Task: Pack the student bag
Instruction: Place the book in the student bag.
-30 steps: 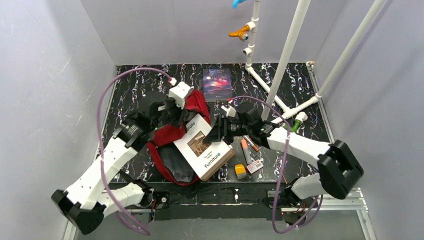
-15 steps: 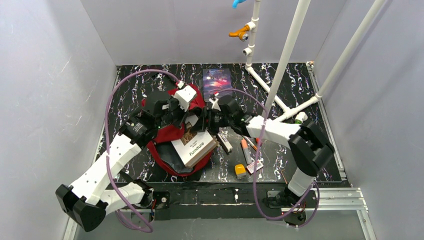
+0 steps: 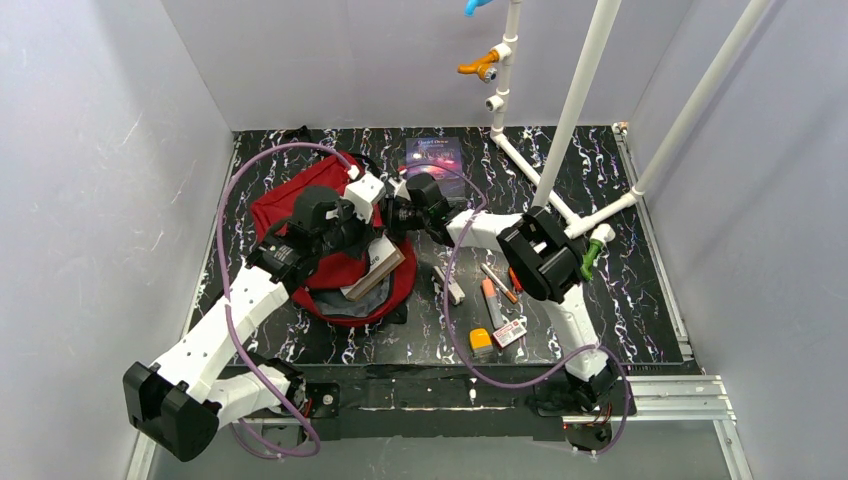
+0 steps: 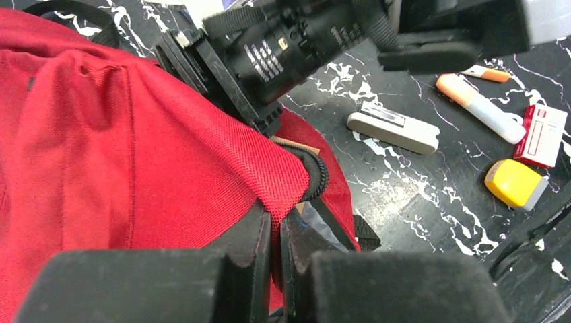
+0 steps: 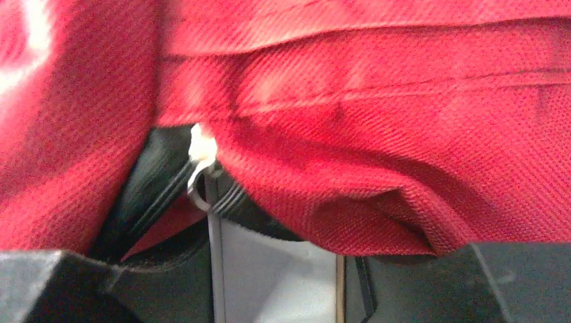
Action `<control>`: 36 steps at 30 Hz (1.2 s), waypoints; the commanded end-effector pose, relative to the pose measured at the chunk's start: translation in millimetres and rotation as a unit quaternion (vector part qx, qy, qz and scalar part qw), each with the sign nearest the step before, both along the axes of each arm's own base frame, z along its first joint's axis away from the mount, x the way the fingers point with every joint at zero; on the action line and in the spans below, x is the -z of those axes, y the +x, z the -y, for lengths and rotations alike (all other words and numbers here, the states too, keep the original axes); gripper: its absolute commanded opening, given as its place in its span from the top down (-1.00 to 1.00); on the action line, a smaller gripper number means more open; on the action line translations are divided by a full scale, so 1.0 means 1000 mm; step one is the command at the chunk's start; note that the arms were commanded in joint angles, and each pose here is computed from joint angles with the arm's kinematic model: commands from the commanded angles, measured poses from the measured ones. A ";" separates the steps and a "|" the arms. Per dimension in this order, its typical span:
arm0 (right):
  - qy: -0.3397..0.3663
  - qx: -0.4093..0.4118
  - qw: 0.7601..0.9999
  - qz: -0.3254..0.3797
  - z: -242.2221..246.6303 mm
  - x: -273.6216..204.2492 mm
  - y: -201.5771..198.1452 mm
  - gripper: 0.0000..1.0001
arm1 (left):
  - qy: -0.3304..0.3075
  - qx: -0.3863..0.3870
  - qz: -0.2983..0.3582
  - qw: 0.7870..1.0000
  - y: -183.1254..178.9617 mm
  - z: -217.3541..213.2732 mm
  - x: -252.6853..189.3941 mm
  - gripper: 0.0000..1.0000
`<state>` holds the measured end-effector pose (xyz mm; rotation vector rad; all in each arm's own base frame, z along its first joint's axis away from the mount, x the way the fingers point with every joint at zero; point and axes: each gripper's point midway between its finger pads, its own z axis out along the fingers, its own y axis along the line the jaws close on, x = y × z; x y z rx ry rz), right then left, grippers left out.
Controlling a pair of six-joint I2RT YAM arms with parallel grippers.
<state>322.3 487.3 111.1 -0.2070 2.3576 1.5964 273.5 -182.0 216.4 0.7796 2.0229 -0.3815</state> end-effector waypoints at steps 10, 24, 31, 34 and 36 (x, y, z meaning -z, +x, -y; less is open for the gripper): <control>-0.089 -0.005 0.993 0.080 0.098 -0.031 -0.051 -0.97 | -0.051 -0.007 0.005 0.999 0.006 0.010 -0.021 1.00; 0.014 0.055 0.998 -0.040 0.073 -0.014 -0.087 -0.97 | -0.060 -0.001 0.005 0.998 0.003 0.012 -0.024 1.00; -0.012 0.091 0.995 -0.044 0.076 0.010 -0.071 -0.90 | -0.067 0.008 0.000 0.998 0.000 0.017 -0.024 1.00; -0.014 0.100 0.993 -0.054 0.076 0.015 -0.067 -0.87 | -0.066 0.006 0.004 0.998 0.000 0.015 -0.025 1.00; -0.033 0.109 0.991 -0.065 0.079 0.021 -0.067 -0.86 | -0.064 0.004 0.006 0.998 0.000 0.014 -0.026 1.00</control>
